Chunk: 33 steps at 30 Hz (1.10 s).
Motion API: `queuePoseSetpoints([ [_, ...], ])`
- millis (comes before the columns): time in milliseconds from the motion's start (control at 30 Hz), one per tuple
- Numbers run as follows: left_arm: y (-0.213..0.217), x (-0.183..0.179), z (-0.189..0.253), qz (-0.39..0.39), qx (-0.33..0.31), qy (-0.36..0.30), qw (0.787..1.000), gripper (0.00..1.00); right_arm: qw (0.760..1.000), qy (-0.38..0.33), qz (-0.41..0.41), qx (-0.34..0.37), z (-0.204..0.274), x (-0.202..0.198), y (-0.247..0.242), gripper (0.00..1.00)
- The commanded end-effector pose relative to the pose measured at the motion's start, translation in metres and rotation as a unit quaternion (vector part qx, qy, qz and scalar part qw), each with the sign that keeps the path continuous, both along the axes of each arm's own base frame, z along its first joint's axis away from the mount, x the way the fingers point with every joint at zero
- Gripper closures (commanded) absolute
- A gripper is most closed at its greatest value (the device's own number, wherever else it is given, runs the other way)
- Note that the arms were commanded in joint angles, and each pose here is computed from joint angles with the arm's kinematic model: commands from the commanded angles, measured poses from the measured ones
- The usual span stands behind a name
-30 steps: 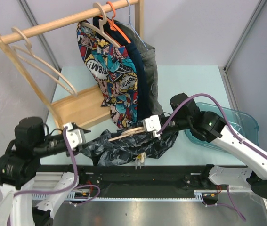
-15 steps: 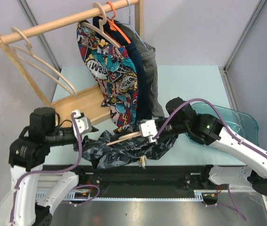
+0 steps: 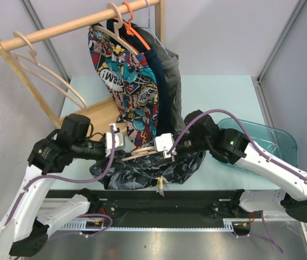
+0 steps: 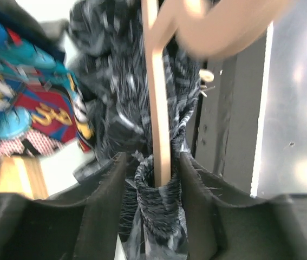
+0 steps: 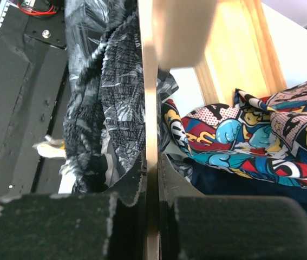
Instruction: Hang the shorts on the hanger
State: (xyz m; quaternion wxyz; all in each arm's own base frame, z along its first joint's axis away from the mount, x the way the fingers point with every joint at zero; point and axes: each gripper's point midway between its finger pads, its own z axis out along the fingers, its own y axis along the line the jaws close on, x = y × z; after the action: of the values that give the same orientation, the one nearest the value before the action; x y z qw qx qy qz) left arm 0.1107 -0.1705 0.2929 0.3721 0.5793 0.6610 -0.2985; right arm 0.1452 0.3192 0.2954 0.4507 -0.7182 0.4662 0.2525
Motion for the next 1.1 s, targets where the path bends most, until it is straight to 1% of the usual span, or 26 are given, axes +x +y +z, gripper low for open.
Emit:
queuePoseSetpoints([
  [0, 0.021, 0.008, -0.037, 0.037, 0.076, 0.006, 0.996, 0.67, 0.996, -0.043, 0.006, 0.076, 0.055, 0.000, 0.009, 1.00],
  [67, 0.025, 0.002, -0.046, 0.030, 0.086, 0.013, 0.996, 0.75, 0.996, -0.046, 0.004, 0.074, 0.056, -0.001, 0.004, 1.00],
  [133, 0.031, -0.005, -0.051, 0.027, 0.094, 0.013, 0.995, 0.77, 0.996, -0.049, 0.008, 0.069, 0.056, -0.004, 0.000, 1.00],
  [267, 0.047, -0.018, -0.055, 0.029, 0.116, 0.009, 0.993, 0.77, 0.996, -0.053, 0.009, 0.067, 0.057, -0.006, -0.006, 1.00],
  [333, 0.059, -0.026, -0.061, 0.028, 0.137, 0.011, 0.990, 0.77, 0.996, -0.051, 0.011, 0.068, 0.057, -0.008, -0.005, 1.00],
  [367, 0.063, -0.027, -0.059, 0.037, 0.136, 0.003, 0.990, 0.77, 0.996, -0.049, 0.013, 0.068, 0.056, -0.008, -0.004, 1.00],
  [400, 0.064, -0.028, -0.057, 0.046, 0.132, 0.001, 0.990, 0.76, 0.996, -0.047, 0.019, 0.069, 0.056, -0.010, -0.003, 1.00],
  [500, 0.062, -0.035, -0.037, 0.054, 0.100, -0.024, 0.993, 0.59, 0.995, -0.043, 0.030, 0.080, 0.059, -0.011, 0.006, 1.00],
  [533, 0.061, -0.036, -0.025, 0.057, 0.085, -0.036, 0.994, 0.52, 0.995, -0.042, 0.034, 0.080, 0.058, -0.011, 0.008, 1.00],
  [567, 0.058, -0.038, -0.017, 0.055, 0.070, -0.038, 0.995, 0.47, 0.995, -0.044, 0.039, 0.080, 0.057, -0.011, 0.010, 1.00],
  [633, 0.055, -0.041, 0.002, 0.064, 0.043, -0.050, 0.996, 0.40, 0.995, -0.043, 0.053, 0.076, 0.052, -0.012, 0.016, 1.00],
  [667, 0.053, -0.043, 0.009, 0.062, 0.028, -0.055, 0.996, 0.38, 0.994, -0.050, 0.060, 0.074, 0.050, -0.011, 0.019, 1.00],
  [800, 0.047, -0.047, 0.015, 0.067, 0.006, -0.034, 0.997, 0.37, 0.991, -0.064, 0.091, 0.081, 0.048, -0.011, 0.032, 1.00],
  [900, 0.039, -0.054, 0.013, 0.043, -0.009, -0.019, 0.999, 0.39, 0.986, -0.079, 0.113, 0.094, 0.053, -0.011, 0.041, 1.00],
  [1067, 0.039, -0.054, 0.002, 0.033, 0.007, -0.004, 0.999, 0.40, 0.979, -0.093, 0.140, 0.118, 0.069, -0.007, 0.065, 1.00],
])
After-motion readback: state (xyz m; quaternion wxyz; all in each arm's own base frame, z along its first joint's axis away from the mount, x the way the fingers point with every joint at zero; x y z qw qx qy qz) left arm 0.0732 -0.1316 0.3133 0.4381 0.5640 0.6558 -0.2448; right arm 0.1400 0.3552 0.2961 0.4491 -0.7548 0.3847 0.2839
